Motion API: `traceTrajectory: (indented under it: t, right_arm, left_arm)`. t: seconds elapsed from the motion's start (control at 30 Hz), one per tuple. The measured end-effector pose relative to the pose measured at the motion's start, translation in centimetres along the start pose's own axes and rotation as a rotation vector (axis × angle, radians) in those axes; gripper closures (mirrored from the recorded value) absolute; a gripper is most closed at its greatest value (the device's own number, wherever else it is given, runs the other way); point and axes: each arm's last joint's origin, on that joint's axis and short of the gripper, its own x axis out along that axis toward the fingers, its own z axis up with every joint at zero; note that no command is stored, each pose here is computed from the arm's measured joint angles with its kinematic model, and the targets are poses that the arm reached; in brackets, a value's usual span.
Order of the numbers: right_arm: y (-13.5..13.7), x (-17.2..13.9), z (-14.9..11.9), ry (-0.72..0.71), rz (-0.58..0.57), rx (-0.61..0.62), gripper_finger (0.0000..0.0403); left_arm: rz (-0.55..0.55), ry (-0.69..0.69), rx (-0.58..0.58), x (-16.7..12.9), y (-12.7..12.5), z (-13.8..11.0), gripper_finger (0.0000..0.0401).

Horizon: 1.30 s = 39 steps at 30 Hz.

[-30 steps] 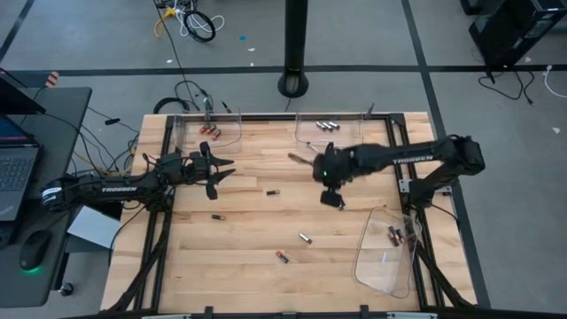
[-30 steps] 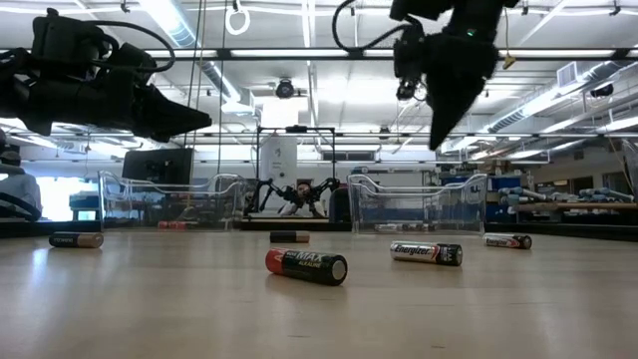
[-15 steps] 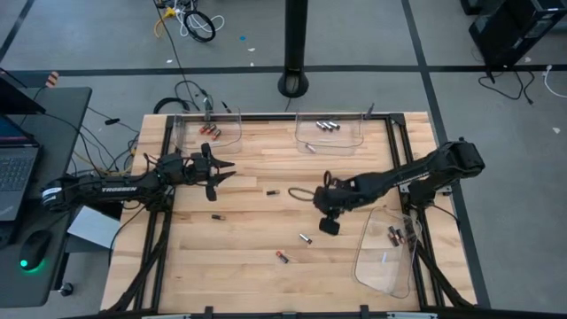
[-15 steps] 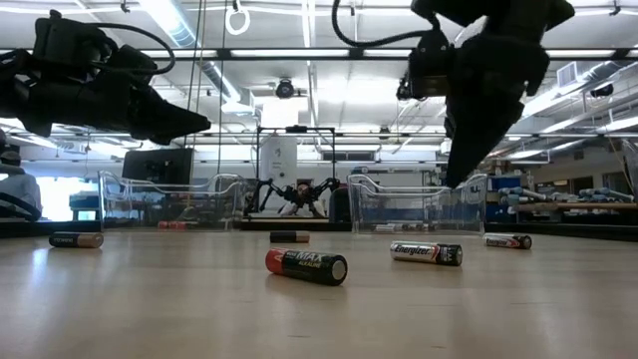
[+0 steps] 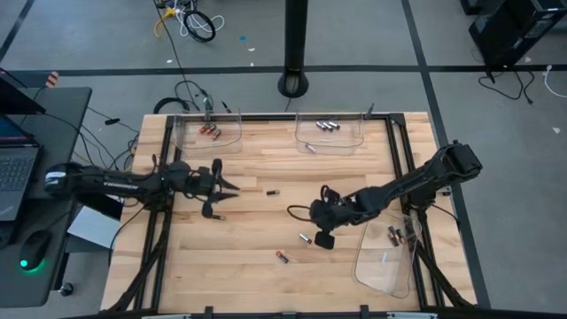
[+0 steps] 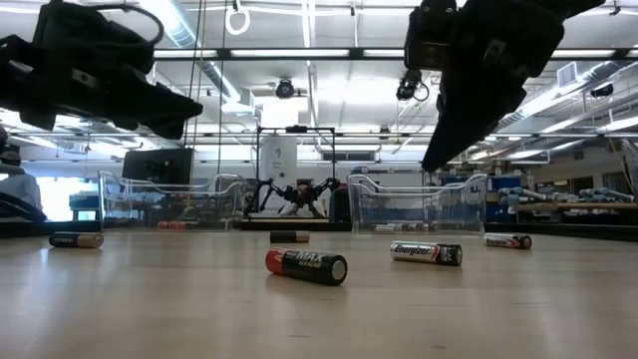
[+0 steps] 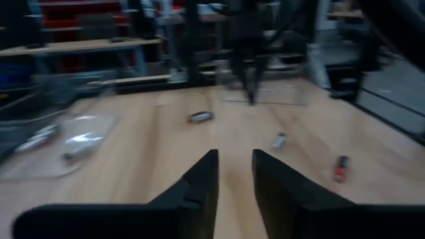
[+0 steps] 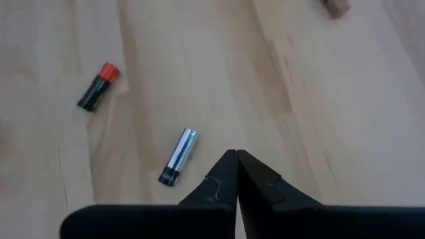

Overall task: Sort batteries
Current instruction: Put the red battery into the top left transparent bin

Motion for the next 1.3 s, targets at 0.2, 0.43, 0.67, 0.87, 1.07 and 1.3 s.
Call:
traceTrajectory:
  t: [0.2,0.43,0.67,0.87,1.07,1.3]
  right_arm:
    - [0.8,-0.3,-0.5,-0.045,-0.049,0.060,0.0381]
    - [2.3,-0.8,-0.9,-0.158,-0.090,0.091,0.0384]
    - [3.1,-1.1,-1.0,-0.241,-0.107,0.095,0.0384]
    - [3.2,-1.1,-1.0,-0.253,-0.117,0.117,0.0382]
    - [3.2,-1.1,-1.0,-0.252,-0.118,0.112,0.0386]
    - [2.7,-0.5,-1.8,-0.242,-0.127,0.108,0.0382]
  left_arm:
    - [-0.139,0.046,0.029,1.9,-1.7,0.7,0.0388]
    - [-0.278,0.140,0.027,4.9,-4.0,0.8,0.0391]
    - [-0.390,0.239,0.038,8.6,-6.5,0.3,0.0392]
    - [-0.433,0.318,0.035,11.5,-7.9,-0.9,0.0382]
    - [-0.441,0.361,0.034,13.8,-8.4,-1.9,0.0354]
    - [-0.539,0.368,0.011,16.0,-9.0,-2.4,0.0291]
